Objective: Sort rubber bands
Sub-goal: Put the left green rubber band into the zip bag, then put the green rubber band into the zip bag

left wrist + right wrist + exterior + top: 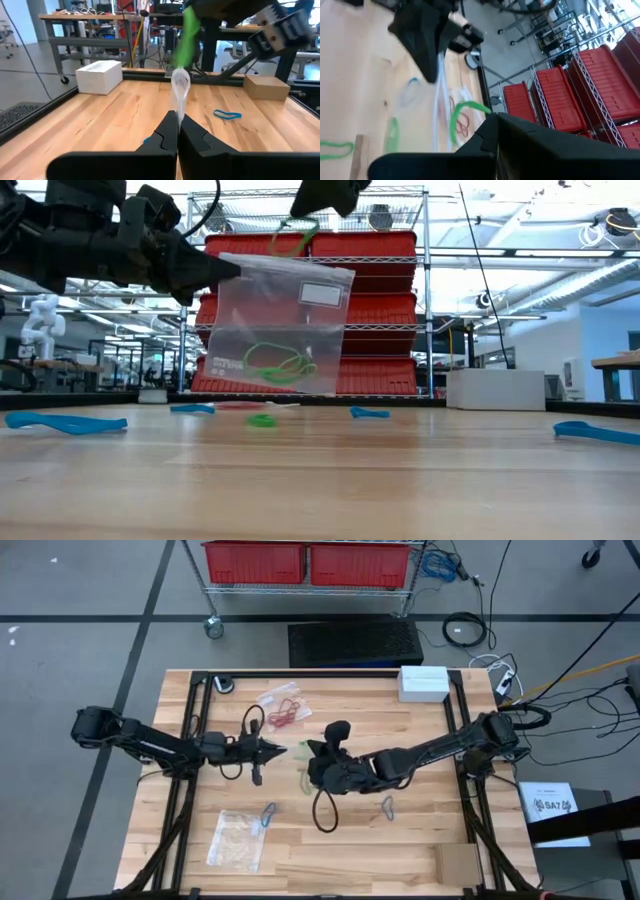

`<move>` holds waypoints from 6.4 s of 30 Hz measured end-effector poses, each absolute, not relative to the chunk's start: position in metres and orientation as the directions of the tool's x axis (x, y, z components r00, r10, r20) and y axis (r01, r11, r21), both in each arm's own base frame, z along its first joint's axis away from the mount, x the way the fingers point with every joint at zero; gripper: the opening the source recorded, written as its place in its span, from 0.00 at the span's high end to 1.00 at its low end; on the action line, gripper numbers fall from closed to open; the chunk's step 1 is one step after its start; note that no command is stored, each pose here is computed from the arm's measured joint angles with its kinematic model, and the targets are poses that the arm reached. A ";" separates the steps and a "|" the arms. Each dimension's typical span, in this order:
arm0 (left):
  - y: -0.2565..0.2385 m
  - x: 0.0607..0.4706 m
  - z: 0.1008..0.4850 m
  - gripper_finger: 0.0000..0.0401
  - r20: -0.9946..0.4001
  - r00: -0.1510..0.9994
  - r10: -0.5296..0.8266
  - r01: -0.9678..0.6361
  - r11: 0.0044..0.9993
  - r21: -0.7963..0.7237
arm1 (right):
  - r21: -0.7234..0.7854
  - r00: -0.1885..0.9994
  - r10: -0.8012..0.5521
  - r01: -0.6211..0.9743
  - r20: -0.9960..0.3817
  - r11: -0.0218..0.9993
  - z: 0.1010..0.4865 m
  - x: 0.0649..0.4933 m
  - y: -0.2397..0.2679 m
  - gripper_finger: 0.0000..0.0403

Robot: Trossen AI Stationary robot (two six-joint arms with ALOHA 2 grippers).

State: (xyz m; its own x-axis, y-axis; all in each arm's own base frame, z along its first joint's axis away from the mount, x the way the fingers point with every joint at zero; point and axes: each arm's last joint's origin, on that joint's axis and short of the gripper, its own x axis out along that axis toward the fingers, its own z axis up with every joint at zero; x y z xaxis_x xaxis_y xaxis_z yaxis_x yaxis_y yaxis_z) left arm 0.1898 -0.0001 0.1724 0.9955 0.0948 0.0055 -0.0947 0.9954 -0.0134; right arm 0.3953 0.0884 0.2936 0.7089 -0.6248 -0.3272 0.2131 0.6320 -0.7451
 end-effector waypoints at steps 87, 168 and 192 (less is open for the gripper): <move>0.008 0.189 0.173 1.00 0.015 0.974 0.227 -0.227 0.974 -0.013 | -0.048 0.551 -0.311 0.439 -0.775 0.897 0.152 0.442 0.096 0.47; 0.008 0.189 0.171 1.00 -0.005 0.976 0.219 -0.220 0.975 -0.018 | -0.144 0.476 -0.284 0.310 -0.832 0.940 0.132 0.458 0.089 0.97; 0.007 0.189 0.169 1.00 -0.024 0.980 0.195 -0.196 0.981 -0.015 | -0.634 0.482 -0.621 0.161 -0.618 0.756 0.301 0.459 0.085 1.00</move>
